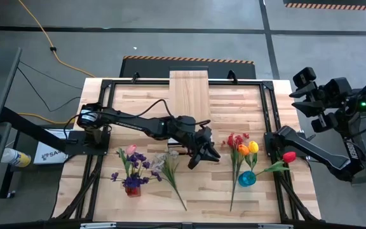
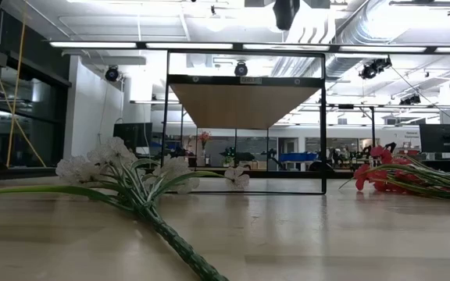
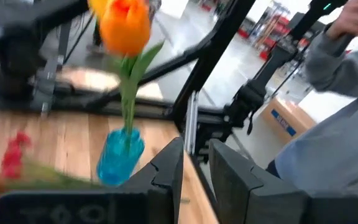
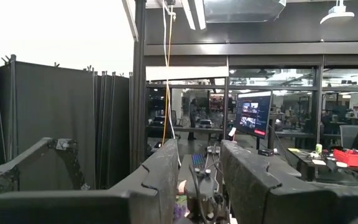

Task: Pick and place flowers into a vace then onto a shelf
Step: Put the white flowers into the red vase

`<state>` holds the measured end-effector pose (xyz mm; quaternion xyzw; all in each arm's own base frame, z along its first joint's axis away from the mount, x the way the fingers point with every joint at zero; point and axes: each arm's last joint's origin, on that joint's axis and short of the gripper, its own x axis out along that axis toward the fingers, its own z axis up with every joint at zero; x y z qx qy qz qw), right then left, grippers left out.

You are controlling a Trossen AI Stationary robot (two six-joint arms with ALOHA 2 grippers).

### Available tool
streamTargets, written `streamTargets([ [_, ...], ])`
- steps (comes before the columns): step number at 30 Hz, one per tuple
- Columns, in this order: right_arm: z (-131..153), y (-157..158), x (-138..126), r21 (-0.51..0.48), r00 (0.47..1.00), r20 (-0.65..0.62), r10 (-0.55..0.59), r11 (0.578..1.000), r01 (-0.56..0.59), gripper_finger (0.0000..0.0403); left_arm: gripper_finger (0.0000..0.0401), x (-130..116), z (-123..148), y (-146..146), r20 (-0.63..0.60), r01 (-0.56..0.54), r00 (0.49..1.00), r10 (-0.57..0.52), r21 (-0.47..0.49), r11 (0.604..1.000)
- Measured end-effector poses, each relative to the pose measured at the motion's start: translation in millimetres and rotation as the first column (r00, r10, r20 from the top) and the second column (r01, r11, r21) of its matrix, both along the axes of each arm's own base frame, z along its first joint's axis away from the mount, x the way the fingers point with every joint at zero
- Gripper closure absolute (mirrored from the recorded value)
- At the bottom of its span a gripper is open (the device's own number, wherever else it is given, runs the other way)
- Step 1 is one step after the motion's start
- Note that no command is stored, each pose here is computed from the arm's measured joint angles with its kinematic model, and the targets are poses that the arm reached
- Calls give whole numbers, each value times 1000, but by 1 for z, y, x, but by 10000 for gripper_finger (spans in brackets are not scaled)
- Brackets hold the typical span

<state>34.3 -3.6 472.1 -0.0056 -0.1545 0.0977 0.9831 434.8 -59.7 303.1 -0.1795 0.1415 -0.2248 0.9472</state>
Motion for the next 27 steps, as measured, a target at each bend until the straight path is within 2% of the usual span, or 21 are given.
streamTargets([
  [3, 0, 0, 0, 4, 1000, -1, 3, 1000, -3, 289, 288, 0, -3, -2, -46, -3, 999, 2, -25, 1000],
  [6, 1, 0, 0, 25, 1000, -2, 12, 1000, -12, 289, 288, -2, 0, -15, -13, 26, 1000, -27, -44, 999],
  [9, 1, 0, 0, 30, 1000, -4, 15, 999, -15, 289, 288, -5, -1, -30, -31, 51, 998, -53, -50, 997],
  [12, 1, 1, 0, 26, 1000, -1, 15, 1000, -15, 289, 288, -7, -7, -38, -8, 27, 1000, -27, -71, 997],
  [18, 1, 1, -1, 36, 1000, 2, 17, 999, -18, 289, 288, -13, -30, -37, 45, 17, 999, -10, -169, 986],
  [27, 2, 1, -1, 61, 1000, -2, 28, 998, -28, 289, 288, -19, -45, -35, 56, 7, 998, 4, -197, 980],
])
